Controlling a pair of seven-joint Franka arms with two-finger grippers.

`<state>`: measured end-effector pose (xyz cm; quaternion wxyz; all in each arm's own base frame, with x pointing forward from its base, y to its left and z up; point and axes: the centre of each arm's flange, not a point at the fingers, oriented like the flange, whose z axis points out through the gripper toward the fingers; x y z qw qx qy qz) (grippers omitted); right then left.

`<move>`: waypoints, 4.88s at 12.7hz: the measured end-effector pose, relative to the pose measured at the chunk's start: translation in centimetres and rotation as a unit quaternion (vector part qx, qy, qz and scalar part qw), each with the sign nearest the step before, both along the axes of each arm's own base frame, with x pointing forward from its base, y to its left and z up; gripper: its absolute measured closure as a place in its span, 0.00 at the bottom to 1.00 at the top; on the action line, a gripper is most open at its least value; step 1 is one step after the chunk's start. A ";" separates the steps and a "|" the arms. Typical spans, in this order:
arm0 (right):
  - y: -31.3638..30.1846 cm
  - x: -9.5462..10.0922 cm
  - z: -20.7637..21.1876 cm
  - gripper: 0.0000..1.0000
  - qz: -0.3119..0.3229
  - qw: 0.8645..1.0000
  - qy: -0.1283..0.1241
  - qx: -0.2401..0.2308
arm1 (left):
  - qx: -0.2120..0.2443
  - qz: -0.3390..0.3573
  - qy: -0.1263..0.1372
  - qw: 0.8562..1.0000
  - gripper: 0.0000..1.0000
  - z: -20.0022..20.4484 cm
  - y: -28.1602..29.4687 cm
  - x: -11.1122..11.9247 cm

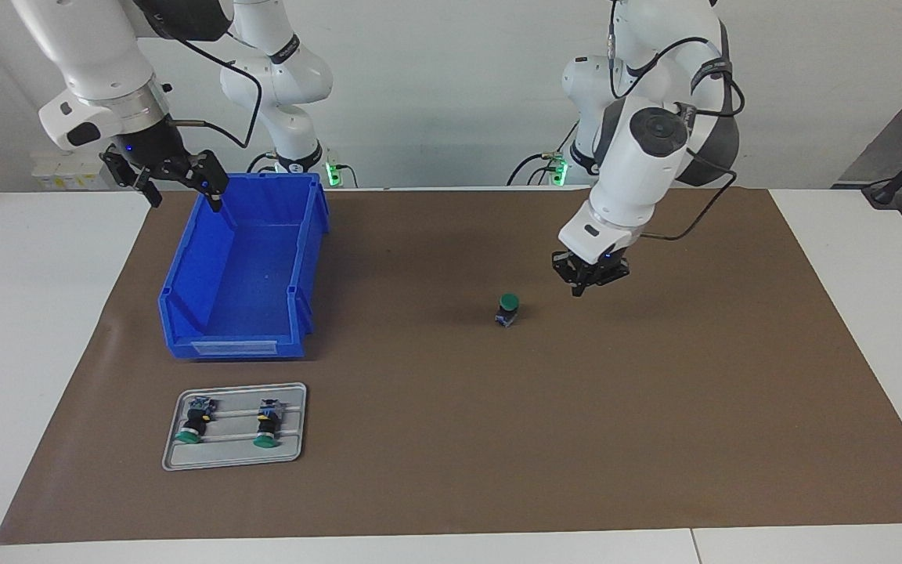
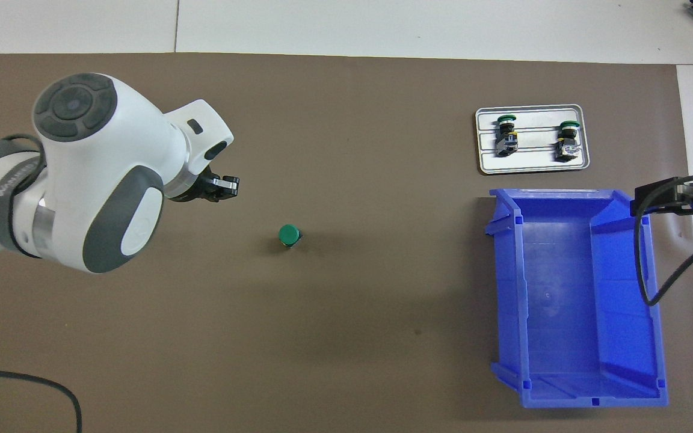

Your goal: Place and press button with both arms

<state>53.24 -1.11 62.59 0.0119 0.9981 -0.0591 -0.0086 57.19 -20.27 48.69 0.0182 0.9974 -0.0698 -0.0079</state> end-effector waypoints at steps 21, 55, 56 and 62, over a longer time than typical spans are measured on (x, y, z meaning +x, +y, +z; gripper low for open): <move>15.4 -0.3 -2.0 0.00 0.000 0.999 -0.045 0.011 | 0.014 0.013 -0.032 0.999 0.00 12.0 14.0 -4.1; 49.5 0.3 -31.7 0.70 0.067 0.992 -0.092 0.046 | 0.014 0.027 -0.031 0.999 0.00 11.9 15.5 -3.9; 49.5 0.4 -31.5 0.70 0.067 0.992 -0.094 0.047 | 0.014 0.027 -0.031 0.999 0.00 11.9 15.5 -3.9; 42.8 5.2 -24.7 0.71 0.046 0.988 -0.145 -0.002 | 0.014 0.027 -0.031 0.999 0.00 11.9 15.5 -3.9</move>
